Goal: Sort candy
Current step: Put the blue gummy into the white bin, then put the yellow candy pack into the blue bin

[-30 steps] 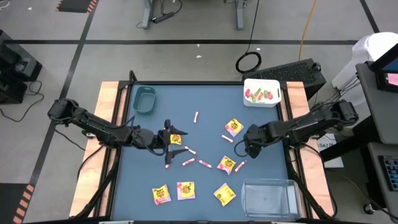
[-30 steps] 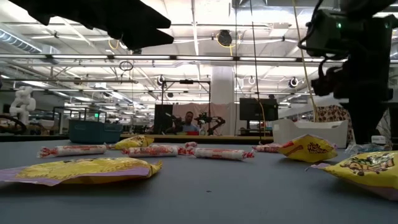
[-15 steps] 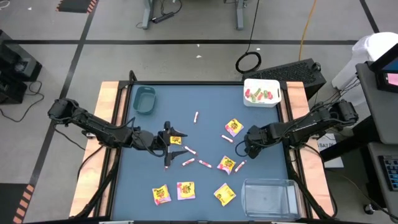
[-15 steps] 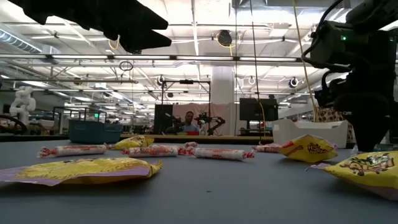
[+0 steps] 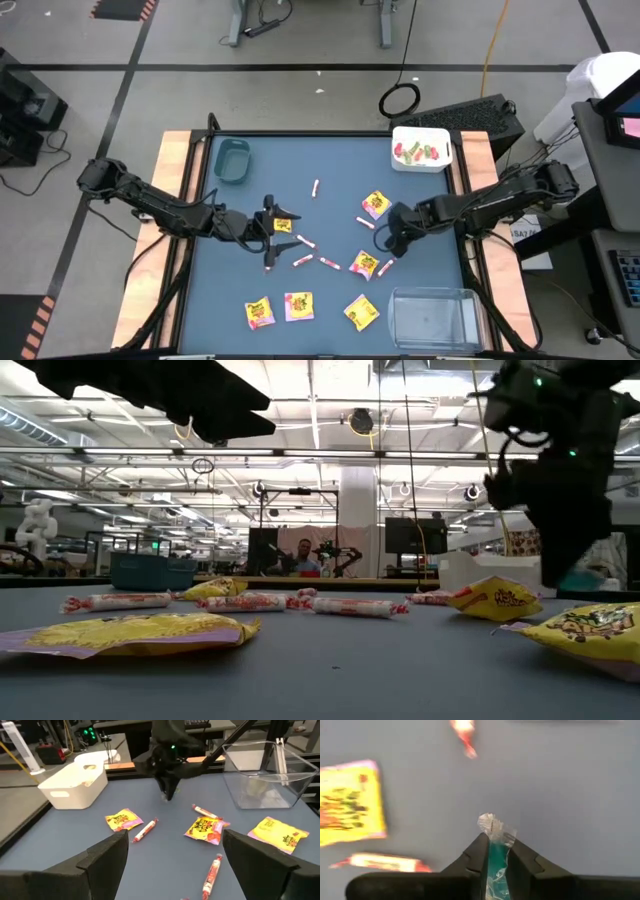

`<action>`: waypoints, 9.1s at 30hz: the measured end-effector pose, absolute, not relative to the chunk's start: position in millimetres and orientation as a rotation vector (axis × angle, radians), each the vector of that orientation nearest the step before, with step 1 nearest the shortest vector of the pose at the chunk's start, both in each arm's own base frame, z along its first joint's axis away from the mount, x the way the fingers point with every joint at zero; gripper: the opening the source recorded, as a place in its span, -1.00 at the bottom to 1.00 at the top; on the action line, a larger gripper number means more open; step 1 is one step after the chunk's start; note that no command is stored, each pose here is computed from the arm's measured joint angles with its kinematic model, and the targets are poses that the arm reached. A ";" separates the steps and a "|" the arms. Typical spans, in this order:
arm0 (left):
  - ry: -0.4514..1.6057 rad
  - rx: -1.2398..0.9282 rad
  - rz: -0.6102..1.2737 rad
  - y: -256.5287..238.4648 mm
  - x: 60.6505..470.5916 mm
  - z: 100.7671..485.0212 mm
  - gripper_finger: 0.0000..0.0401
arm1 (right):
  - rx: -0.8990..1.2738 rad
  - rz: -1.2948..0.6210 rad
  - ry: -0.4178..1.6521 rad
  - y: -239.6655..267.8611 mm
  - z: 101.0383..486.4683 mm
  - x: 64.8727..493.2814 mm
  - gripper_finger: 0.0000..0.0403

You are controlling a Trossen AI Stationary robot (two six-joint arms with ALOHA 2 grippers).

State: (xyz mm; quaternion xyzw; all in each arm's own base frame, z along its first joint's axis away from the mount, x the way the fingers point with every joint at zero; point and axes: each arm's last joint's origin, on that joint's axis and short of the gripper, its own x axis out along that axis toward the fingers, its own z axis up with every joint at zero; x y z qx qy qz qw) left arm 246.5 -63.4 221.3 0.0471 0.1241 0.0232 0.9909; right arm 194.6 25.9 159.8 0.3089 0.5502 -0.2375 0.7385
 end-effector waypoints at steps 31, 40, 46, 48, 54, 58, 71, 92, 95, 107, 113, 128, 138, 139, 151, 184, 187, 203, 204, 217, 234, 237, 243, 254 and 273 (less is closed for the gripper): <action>0.175 0.214 0.180 -33.6 253.9 230.4 0.63 | -0.005 -0.305 0.155 -13.5 286.7 256.7 -0.79; 0.174 0.210 0.157 -32.1 254.4 230.3 0.63 | 0.091 -0.273 -0.025 -24.4 253.0 278.8 -0.79; 0.175 0.204 0.146 -32.4 254.5 230.1 0.63 | 0.090 -0.280 -0.017 -27.8 228.2 296.7 -0.79; 0.174 0.203 0.145 -32.6 254.4 230.1 0.63 | 0.097 -0.284 -0.032 -29.5 226.6 298.5 -0.79; 0.174 0.202 0.145 -32.6 254.4 230.1 0.63 | 0.104 -0.285 -0.039 -29.7 226.1 299.1 -0.79; 0.174 0.202 0.145 -32.6 254.4 230.1 0.63 | 0.111 -0.285 -0.040 -29.7 226.1 299.1 -0.79; 0.174 0.202 0.145 -32.6 254.4 230.1 0.63 | -0.235 -0.290 0.086 -30.0 219.0 299.0 -0.79; 0.174 0.202 0.138 -33.0 254.4 230.1 0.63 | -0.400 -0.349 0.129 -31.9 218.7 298.5 -0.79; 0.177 0.202 0.138 -32.9 254.4 229.8 0.63 | -0.369 -0.350 0.123 -31.9 218.7 298.5 -0.79; 0.180 0.203 0.138 -32.9 254.3 229.5 0.63 | 0.015 -0.364 0.054 -31.6 218.7 298.5 -0.79; 0.181 0.202 0.138 -32.9 254.3 229.4 0.63 | 0.359 -0.370 -0.009 -31.6 218.6 298.5 -0.79; 0.197 0.189 0.138 -32.9 254.0 227.7 0.63 | 0.623 -0.365 -0.057 -31.0 218.5 298.6 -0.79; 0.196 0.182 0.139 -32.9 254.0 227.8 0.63 | 0.671 -0.370 -0.051 -31.0 217.0 298.5 -0.79; 0.196 0.182 0.139 -32.9 254.0 227.8 0.63 | 0.671 -0.370 -0.051 -31.0 217.0 298.5 -0.79; 0.197 0.182 0.140 -32.9 254.0 227.7 0.63 | 0.370 -0.373 0.025 -31.1 214.9 298.3 -0.79; 0.224 0.190 0.161 -31.5 253.4 225.2 0.63 | 0.374 -1.171 0.741 -163.0 231.2 161.5 -0.79; 0.224 0.190 0.161 -31.5 253.4 225.2 0.63 | 0.405 -1.222 0.782 -174.5 224.1 153.0 -0.79; 0.236 0.192 0.161 -31.4 253.2 224.0 0.63 | 0.490 -1.313 0.918 -199.7 193.3 143.5 -0.36; 0.239 0.193 0.160 -31.4 253.1 223.8 0.63 | 0.487 -1.308 0.911 -198.6 195.5 143.2 -0.30; 0.338 0.220 0.258 -28.1 249.8 215.0 0.63 | 0.470 -0.809 0.533 -112.3 268.9 159.6 0.05; 0.551 -0.037 0.420 -20.1 237.2 191.0 0.63 | 0.189 -0.264 0.338 11.6 253.8 205.9 0.05; 0.641 -0.080 0.377 -16.4 233.4 184.3 0.63 | 0.168 -0.225 0.382 21.8 243.4 214.5 0.05; 0.781 -0.125 0.254 -4.0 228.5 176.2 0.63 | 0.133 -0.164 0.456 40.2 219.7 233.9 0.05; 0.908 -0.174 0.182 43.0 217.5 168.3 0.63 | 0.144 -0.095 0.432 62.4 200.5 253.6 0.05; 1.052 -0.141 0.044 62.9 229.7 123.8 0.14 | 0.179 -0.018 0.357 86.0 194.6 261.7 0.05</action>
